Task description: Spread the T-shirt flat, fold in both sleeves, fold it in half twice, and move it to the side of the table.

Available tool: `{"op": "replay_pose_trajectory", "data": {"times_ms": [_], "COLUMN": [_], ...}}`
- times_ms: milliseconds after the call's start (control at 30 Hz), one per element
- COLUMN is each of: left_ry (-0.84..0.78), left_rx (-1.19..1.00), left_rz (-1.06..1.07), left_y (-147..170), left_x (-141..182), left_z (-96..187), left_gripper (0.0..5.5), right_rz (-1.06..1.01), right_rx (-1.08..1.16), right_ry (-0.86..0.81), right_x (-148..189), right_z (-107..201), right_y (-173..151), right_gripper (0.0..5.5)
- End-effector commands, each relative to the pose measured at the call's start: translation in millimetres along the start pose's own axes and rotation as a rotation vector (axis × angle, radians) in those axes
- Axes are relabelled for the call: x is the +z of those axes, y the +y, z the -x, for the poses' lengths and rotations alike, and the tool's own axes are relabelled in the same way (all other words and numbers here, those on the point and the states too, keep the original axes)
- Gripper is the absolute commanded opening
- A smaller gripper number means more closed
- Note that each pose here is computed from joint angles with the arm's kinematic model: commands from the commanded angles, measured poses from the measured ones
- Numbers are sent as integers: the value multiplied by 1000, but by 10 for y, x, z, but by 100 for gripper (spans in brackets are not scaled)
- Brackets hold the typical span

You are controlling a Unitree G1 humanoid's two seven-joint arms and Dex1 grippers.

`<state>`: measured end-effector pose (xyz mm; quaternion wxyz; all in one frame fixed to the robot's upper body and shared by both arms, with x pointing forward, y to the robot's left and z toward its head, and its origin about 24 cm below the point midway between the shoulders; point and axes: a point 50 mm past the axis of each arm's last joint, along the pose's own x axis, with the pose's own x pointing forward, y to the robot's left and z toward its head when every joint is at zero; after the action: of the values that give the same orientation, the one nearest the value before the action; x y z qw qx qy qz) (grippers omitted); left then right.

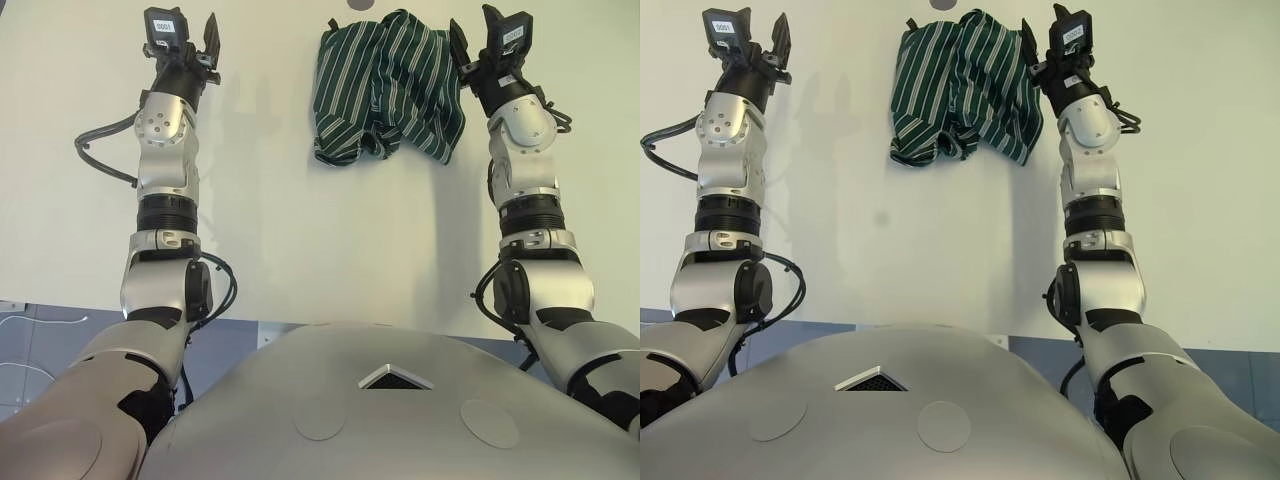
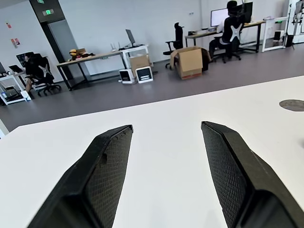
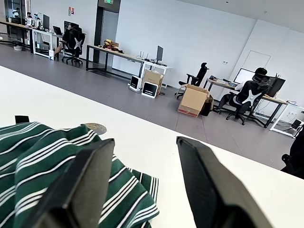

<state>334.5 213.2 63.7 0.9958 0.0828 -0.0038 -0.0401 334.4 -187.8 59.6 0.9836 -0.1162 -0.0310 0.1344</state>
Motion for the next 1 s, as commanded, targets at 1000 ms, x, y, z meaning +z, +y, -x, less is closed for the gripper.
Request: {"op": "replay_pose_trajectory", "data": {"times_ms": [1000], "left_ry": [37], "left_rx": [-15], "left_rz": [-34], "left_y": [-7], "left_x": [-52], "left_z": [5], "left_gripper": [264], "right_rz": [73], "right_rx": [86], "right_ry": [57], "right_x": [-59], "right_z": [11], "right_y": [114], "right_gripper": [243]}}
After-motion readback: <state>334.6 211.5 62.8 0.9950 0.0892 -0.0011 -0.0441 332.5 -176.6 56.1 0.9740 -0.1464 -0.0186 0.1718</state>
